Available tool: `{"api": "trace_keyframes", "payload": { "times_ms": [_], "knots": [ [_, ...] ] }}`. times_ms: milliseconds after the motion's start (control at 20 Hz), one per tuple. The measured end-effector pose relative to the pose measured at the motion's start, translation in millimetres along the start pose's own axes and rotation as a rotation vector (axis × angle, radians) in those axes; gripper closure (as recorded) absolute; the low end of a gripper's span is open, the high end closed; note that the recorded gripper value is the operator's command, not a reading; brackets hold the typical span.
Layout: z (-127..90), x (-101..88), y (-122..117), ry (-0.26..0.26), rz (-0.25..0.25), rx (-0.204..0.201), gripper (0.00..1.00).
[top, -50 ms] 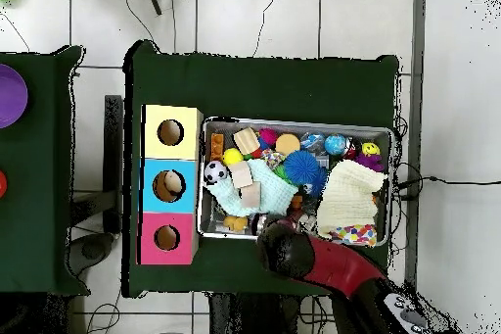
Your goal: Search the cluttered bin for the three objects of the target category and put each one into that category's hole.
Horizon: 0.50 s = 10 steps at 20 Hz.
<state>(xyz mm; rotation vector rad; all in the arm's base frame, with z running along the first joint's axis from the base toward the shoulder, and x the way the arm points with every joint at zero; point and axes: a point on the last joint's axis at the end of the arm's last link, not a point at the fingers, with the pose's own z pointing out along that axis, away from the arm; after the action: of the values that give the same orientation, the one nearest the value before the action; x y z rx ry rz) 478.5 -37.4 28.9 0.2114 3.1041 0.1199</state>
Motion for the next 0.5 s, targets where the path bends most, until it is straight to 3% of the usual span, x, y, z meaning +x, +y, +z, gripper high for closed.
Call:
{"api": "trace_keyframes", "payload": {
  "times_ms": [500],
  "knots": [
    [19.3,27.5,14.3,0.048,-0.103,-0.029,0.00]
  ]
}}
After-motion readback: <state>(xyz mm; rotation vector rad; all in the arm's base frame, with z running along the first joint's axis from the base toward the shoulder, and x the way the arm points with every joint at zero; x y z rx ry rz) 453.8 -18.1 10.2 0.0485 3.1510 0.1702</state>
